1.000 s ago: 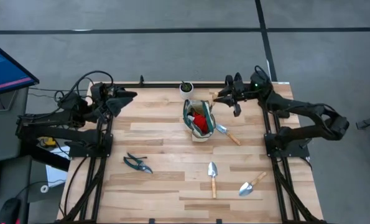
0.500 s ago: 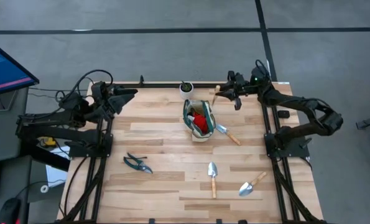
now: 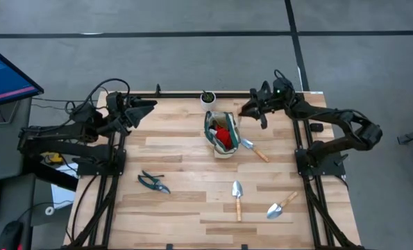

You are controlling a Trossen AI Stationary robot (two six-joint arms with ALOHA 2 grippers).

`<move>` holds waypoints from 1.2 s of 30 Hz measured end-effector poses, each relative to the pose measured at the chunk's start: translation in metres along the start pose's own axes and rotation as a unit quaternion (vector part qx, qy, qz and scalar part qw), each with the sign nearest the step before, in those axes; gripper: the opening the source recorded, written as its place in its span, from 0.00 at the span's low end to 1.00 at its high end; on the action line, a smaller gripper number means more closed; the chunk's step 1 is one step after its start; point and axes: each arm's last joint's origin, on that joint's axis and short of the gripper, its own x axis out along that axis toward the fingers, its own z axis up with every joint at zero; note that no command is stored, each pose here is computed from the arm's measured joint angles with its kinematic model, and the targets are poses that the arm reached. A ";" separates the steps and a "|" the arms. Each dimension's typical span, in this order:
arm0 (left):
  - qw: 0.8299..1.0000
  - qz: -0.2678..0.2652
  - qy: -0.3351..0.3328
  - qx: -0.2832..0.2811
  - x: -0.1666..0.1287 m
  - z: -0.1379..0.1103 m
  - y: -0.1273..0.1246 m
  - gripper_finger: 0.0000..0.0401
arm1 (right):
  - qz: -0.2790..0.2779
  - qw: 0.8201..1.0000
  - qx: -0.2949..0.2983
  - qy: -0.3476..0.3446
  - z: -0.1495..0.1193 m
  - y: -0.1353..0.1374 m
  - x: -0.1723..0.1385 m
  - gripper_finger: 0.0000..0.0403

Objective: Pick & Place Garden tools in Gardening bag
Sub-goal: Put the brown trowel into the green gardening bag

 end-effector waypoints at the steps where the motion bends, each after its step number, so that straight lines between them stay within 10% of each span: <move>1: 1.000 0.000 0.000 0.000 0.000 0.000 0.000 0.46 | 0.003 1.000 0.001 0.002 0.000 0.003 0.004 0.16; 18: 1.000 -0.008 0.000 0.012 -0.001 0.001 -0.001 0.46 | 0.030 0.999 -0.013 0.006 0.008 0.036 0.042 0.16; 36: 1.000 0.002 -0.005 0.012 0.000 0.001 0.000 0.46 | -0.014 0.996 -0.089 -0.027 0.049 -0.004 -0.005 0.16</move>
